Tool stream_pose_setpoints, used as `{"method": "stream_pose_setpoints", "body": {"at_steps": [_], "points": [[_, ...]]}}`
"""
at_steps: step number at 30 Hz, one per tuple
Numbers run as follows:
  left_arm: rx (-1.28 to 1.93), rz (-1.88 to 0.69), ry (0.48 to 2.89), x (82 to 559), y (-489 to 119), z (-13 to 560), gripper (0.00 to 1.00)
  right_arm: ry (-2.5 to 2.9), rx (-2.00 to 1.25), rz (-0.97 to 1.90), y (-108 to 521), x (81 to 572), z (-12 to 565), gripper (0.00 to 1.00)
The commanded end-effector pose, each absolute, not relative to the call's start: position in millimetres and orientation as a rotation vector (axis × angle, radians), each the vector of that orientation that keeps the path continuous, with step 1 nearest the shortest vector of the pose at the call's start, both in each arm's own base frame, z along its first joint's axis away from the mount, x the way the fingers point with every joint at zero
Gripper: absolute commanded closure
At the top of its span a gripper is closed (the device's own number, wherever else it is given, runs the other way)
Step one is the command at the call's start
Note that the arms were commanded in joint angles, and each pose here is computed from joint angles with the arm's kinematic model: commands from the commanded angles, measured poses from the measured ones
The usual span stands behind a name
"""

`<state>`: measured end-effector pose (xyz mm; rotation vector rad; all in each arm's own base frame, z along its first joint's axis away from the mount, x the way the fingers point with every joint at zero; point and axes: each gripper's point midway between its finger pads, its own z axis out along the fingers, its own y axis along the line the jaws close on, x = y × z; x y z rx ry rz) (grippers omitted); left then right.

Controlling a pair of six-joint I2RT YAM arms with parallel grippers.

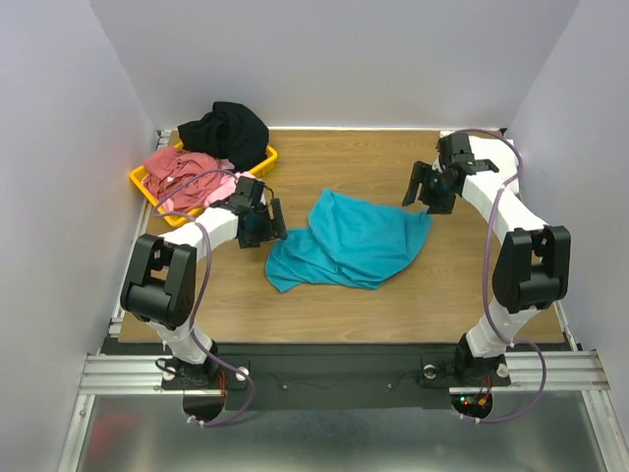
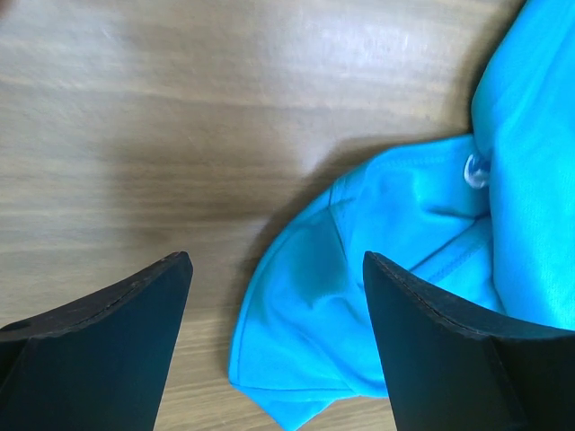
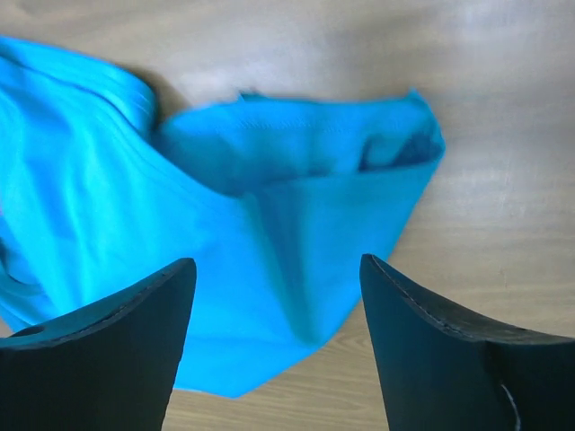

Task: Fold and stack the t-shirts
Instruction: Flatten the tshirt out

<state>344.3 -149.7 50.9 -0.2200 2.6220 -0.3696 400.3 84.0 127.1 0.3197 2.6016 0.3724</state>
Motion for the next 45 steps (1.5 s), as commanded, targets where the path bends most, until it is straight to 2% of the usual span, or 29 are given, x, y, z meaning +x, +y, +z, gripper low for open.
{"method": "stream_pose_setpoints", "body": {"at_steps": [1,7,17,19,24,33,37,39,40,41,42,43,45], "points": [[-0.204,-0.511,2.595,331,-164,58,0.12,2.598,0.347,0.349,76,383,126,0.20],[-0.236,-0.442,2.644,319,-156,40,0.12,2.639,0.399,0.292,67,362,107,0.20],[-0.276,-0.295,2.614,319,-136,52,0.14,2.680,0.489,0.304,53,361,73,0.20],[-0.286,-0.272,2.624,316,-133,49,0.08,2.680,0.492,0.308,53,363,69,0.21],[-0.277,-0.297,2.639,312,-137,43,0.07,2.685,0.490,0.340,56,368,56,0.22],[-0.248,-0.336,2.661,303,-149,38,0.15,2.703,0.503,0.352,58,374,33,0.26],[-0.248,-0.328,2.682,297,-149,30,0.29,2.701,0.496,0.359,59,379,26,0.34],[-0.242,-0.335,2.690,295,-150,26,0.41,2.704,0.492,0.371,60,381,24,0.46],[-0.231,-0.336,2.692,294,-150,24,0.54,2.703,0.487,0.391,63,381,25,0.52],[-0.231,-0.336,2.692,294,-150,23,0.62,2.700,0.486,0.403,65,382,27,0.73],[-0.230,-0.337,2.691,294,-150,23,0.68,2.692,0.488,0.405,65,383,30,0.87],[-0.225,-0.351,2.683,295,-152,25,0.80,2.670,0.485,0.410,65,385,39,0.97],[-0.230,-0.368,2.677,295,-153,30,0.91,2.619,0.475,0.401,63,389,57,1.00]]}}
